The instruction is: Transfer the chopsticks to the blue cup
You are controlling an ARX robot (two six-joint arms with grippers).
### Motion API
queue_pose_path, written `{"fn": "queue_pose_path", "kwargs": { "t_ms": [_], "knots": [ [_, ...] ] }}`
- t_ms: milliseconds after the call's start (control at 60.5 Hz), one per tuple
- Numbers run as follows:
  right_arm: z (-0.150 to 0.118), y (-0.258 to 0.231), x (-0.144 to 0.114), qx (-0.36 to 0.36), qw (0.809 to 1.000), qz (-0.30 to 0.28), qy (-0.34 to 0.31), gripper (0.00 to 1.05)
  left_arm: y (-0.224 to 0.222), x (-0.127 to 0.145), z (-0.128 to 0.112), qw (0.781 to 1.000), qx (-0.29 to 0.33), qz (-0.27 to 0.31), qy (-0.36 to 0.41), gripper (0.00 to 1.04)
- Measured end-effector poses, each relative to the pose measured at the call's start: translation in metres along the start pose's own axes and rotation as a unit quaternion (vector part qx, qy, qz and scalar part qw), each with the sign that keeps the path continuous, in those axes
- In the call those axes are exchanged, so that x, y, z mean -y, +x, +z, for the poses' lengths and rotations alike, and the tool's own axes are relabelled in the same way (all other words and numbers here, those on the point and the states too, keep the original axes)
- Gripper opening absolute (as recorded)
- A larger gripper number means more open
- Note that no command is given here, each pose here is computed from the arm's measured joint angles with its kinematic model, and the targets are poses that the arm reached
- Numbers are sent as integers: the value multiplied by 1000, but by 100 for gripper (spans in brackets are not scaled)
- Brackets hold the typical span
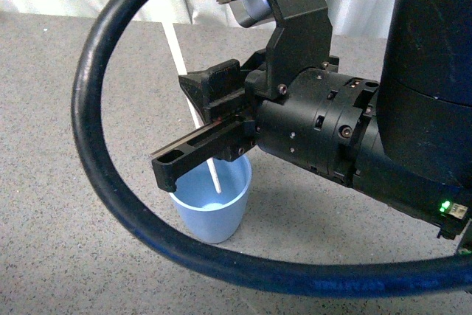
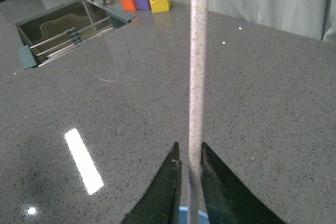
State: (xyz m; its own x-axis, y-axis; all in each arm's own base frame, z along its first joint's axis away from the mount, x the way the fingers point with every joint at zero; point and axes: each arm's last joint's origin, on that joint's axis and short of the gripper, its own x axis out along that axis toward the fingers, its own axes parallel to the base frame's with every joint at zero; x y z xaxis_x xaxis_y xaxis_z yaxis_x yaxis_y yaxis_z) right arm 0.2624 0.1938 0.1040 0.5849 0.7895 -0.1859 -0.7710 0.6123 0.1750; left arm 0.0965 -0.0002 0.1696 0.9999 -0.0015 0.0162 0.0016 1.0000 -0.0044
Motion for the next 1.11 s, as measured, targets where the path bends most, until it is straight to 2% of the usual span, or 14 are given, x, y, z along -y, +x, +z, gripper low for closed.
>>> {"fn": "queue_pose_path", "kwargs": {
  "t_ms": [33, 215, 281, 347, 413, 463, 545, 661, 793, 893, 926, 975, 1008, 1107],
  "knots": [
    [0, -5, 0, -3, 1000, 0, 1, 21, 0, 0, 0, 1000, 0, 0, 0, 98],
    [12, -29, 2, 3, 1000, 0, 7, 49, 0, 0, 0, 1000, 0, 0, 0, 98],
    [17, -40, 2, 8, 1000, -7, 8, 63, 0, 0, 0, 1000, 0, 0, 0, 98],
    [18, -48, 4, -1, 999, -39, 8, 76, 0, 0, 0, 1000, 0, 0, 0, 98],
    [19, -60, 10, -20, 995, -99, 14, 90, 0, 0, 0, 1000, 0, 0, 0, 98],
    [19, -68, 15, -29, 990, -138, 18, 97, 0, 0, 0, 1000, 0, 0, 0, 98],
    [18, -87, 30, -52, 969, -239, 28, 94, 0, 0, 0, 1000, 0, 0, 0, 98],
    [13, -136, 51, -97, 907, -408, 47, 95, 0, 0, 0, 1000, 0, 0, 0, 98],
    [20, -172, 44, -94, 875, -474, 40, 95, 0, 0, 0, 1000, 0, 0, 0, 98],
    [28, -190, 32, -49, 863, -503, 15, 95, 0, 0, 0, 1000, 0, 0, 0, 98],
    [30, -195, 27, -26, 866, -500, 9, 94, 0, 0, 0, 1000, 0, 0, 0, 98],
    [32, -203, 18, 45, 885, -462, -9, 86, 0, 0, 0, 1000, 0, 0, 0, 98],
    [32, -208, 13, 74, 891, -448, -18, 80, 0, 0, 0, 1000, 0, 0, 0, 98],
    [34, -220, 3, 119, 892, -434, -34, 62, 0, 0, 0, 1000, 0, 0, 0, 98]
  ]
}}
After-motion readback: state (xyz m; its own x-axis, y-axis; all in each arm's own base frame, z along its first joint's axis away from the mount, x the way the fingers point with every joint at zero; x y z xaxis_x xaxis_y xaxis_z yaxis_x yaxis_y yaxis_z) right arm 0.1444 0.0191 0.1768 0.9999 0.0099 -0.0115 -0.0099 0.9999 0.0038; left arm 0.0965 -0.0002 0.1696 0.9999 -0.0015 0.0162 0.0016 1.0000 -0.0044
